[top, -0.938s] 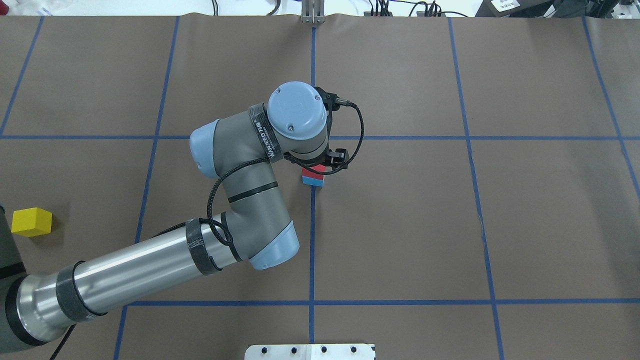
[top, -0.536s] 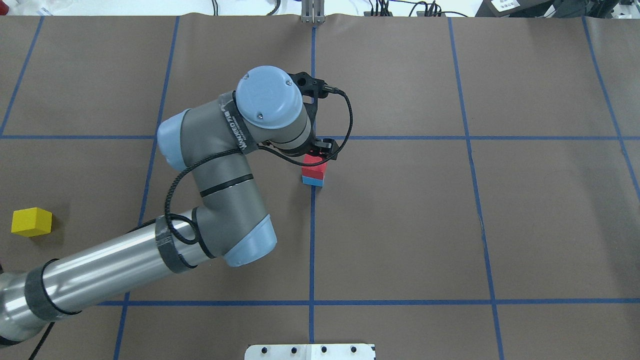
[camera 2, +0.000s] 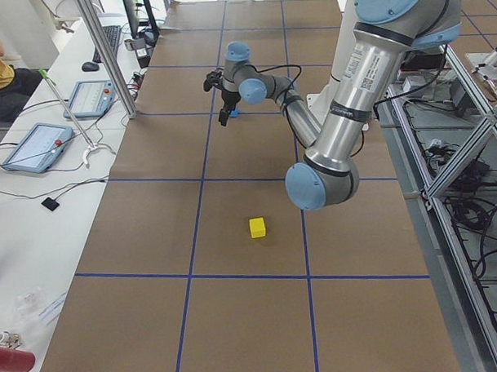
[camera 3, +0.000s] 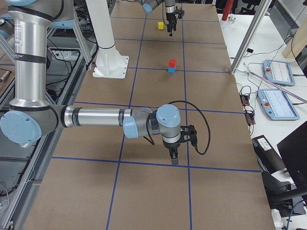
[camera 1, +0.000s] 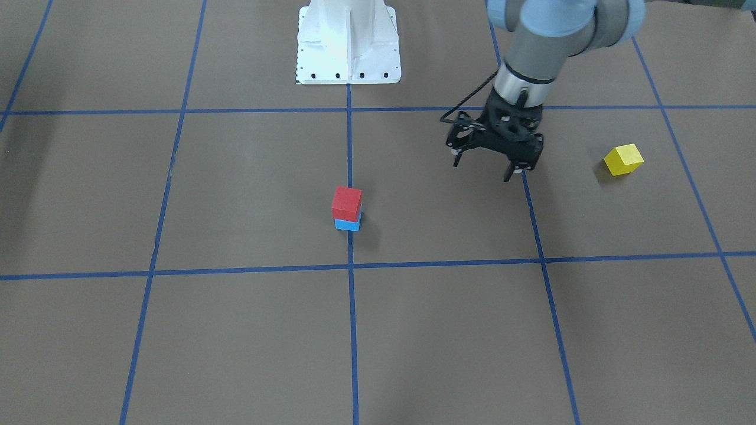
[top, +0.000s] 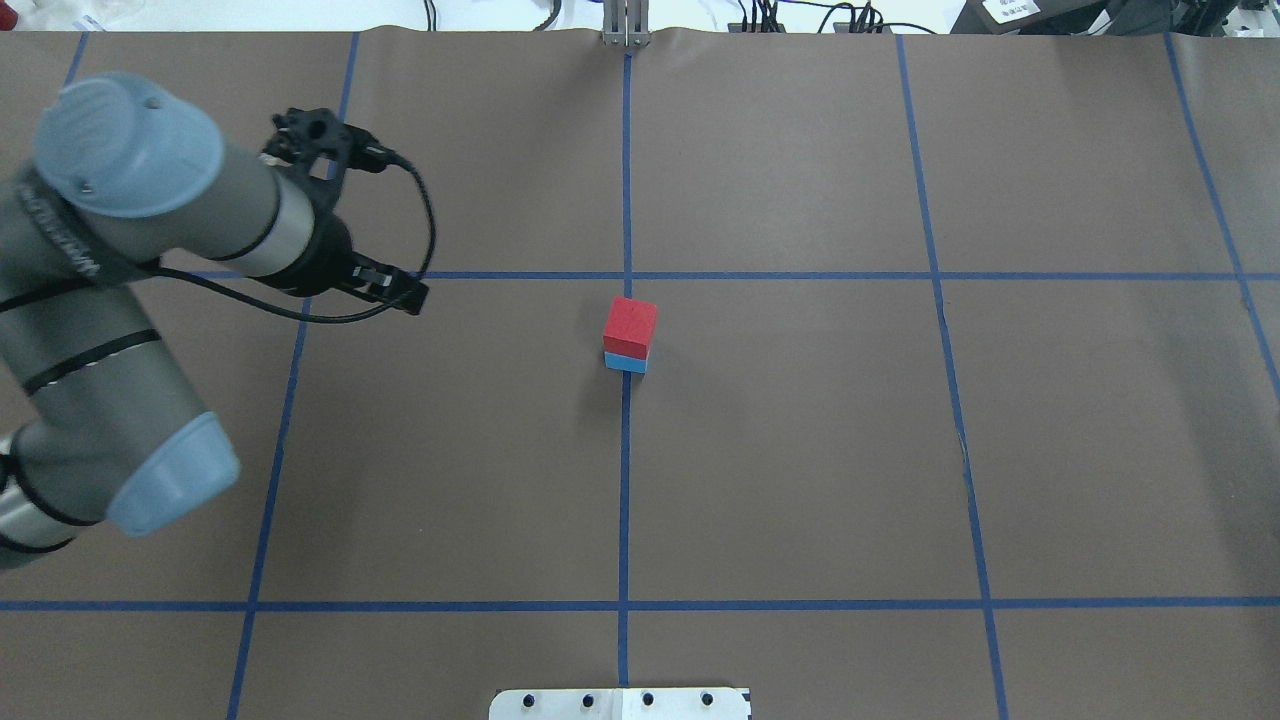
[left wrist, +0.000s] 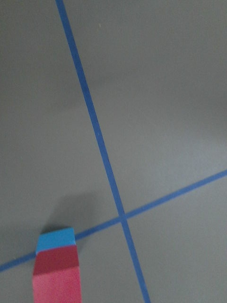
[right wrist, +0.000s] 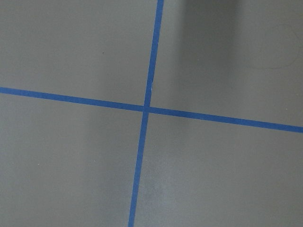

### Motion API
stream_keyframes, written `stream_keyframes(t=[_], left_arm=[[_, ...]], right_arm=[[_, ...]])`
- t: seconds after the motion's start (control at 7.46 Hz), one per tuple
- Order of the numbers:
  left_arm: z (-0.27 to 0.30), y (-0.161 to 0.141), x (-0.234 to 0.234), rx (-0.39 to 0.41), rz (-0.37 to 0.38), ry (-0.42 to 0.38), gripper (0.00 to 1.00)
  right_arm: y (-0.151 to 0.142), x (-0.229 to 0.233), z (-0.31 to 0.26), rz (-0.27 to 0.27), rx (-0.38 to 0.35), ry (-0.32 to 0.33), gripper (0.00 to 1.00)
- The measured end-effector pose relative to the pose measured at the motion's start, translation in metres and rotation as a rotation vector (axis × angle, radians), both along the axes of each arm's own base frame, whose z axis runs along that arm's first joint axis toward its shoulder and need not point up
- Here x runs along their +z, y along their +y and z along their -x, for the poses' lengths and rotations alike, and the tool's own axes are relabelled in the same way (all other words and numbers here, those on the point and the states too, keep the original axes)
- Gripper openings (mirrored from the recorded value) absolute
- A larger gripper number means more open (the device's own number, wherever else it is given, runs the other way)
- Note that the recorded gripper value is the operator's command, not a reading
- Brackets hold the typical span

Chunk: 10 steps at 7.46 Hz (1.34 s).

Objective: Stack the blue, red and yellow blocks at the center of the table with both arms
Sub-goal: 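Open the left gripper and pull it back from the stack, then lower the left gripper onto the yellow cube and close on it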

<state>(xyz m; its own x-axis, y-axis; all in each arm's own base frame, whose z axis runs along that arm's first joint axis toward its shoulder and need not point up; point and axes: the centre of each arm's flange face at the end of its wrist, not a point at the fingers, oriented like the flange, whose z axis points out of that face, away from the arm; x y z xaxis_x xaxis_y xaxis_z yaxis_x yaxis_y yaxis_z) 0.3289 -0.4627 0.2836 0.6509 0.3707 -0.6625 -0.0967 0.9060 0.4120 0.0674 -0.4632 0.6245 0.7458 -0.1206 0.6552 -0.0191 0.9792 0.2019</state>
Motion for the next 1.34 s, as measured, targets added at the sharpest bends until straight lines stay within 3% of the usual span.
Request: stream_keyframes(t=[0.13,0.4,0.67,0.8,1.07,1.34], left_arm=[[0.052,0.010,0.051,0.001,0.005,-0.057,1.00],[0.120,0.044,0.147,-0.101,0.120,-0.091,1.00],[0.145,0.072,0.227,-0.271,0.265,-0.005,1.00],[0.152,0.082,0.263,-0.317,0.307,0.031,1.00],[0.156,0.095,0.303,-0.355,0.357,0.052,1.00],[0.147,0.102,0.314,-0.356,0.382,0.048,1.00]], right_arm=[[0.001,0.001,0.000,0.002,0.000,0.000,1.00],[0.003,0.006,0.000,0.011,-0.001,0.002,1.00],[0.006,0.009,0.000,0.017,-0.001,0.003,1.00],[0.007,0.008,0.000,0.016,-0.001,0.002,1.00],[0.007,0.007,0.000,0.014,-0.001,0.002,1.00],[0.007,0.007,0.000,0.014,-0.001,0.003,1.00]])
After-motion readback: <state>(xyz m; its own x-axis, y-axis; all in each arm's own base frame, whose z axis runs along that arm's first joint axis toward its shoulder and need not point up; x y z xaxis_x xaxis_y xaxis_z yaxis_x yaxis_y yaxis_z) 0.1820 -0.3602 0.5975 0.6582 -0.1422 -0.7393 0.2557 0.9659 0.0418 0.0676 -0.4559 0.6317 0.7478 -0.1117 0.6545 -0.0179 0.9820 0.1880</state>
